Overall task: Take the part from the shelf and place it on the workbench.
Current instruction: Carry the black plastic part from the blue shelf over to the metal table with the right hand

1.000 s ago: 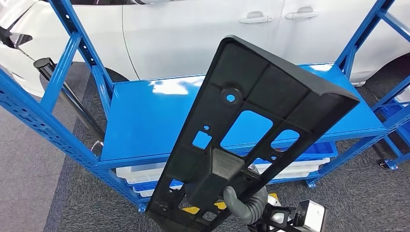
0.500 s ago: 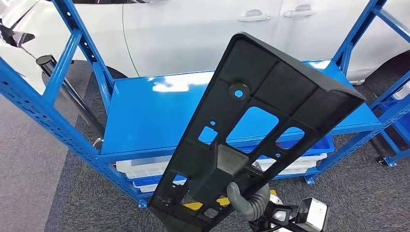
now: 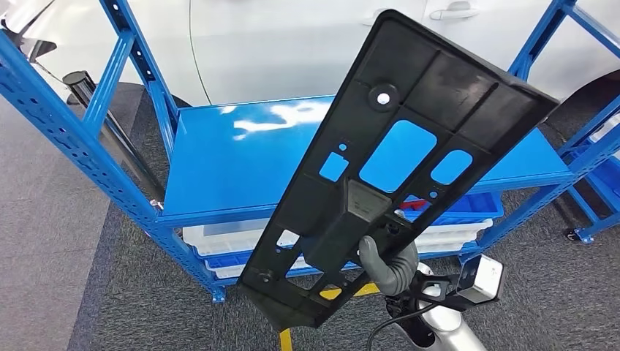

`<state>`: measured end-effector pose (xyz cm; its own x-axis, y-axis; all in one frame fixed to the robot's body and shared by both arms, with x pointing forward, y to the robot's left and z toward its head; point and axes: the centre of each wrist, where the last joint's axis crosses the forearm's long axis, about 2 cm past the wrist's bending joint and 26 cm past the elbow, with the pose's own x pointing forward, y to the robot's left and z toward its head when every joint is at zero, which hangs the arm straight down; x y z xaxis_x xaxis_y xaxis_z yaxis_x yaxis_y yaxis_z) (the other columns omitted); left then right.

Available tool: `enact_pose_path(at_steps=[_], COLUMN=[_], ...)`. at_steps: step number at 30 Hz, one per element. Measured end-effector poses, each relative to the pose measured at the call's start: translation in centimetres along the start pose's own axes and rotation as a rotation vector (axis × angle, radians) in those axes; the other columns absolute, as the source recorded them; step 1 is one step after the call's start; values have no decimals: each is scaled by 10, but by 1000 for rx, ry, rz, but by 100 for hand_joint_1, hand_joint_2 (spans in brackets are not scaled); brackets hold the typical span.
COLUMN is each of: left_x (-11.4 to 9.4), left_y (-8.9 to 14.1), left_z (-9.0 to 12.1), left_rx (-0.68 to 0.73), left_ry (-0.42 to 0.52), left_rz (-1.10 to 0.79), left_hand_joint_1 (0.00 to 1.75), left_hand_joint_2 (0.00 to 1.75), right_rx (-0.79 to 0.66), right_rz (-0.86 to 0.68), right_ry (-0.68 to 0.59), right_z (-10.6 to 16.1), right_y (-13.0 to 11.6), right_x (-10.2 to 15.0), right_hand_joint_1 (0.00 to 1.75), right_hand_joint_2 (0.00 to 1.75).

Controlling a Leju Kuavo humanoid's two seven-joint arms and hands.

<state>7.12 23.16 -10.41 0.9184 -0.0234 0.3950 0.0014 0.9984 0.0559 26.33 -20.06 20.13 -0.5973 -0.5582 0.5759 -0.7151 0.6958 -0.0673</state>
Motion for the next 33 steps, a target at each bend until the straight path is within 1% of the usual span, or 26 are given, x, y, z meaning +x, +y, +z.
enact_pose_path(at_steps=[3, 11, 16, 18, 33], left_x=[-1, -1, 4, 2, 4], left_y=[0, 1, 2, 3, 4], left_z=[0, 0, -1, -1, -1], left_rx=[2, 1, 6, 7, 6], left_ry=[-2, -3, -3, 0, 1], left_rz=[1, 0, 0, 1, -4], left_hand_joint_1=[0, 0, 0, 0, 0], left_hand_joint_2=[175, 175, 175, 175, 175], right_rx=[1, -2, -14, -17, -35], right_rz=[0, 13, 7, 4, 12], right_ry=[8, 28, 14, 14, 16], right_z=[2, -9, -24, -27, -35], right_y=[0, -5, -12, -14, -17], right_x=[-2, -3, -2, -3, -5], right_hand_joint_1=[155, 155, 155, 155, 155], right_hand_joint_2=[175, 175, 175, 175, 175])
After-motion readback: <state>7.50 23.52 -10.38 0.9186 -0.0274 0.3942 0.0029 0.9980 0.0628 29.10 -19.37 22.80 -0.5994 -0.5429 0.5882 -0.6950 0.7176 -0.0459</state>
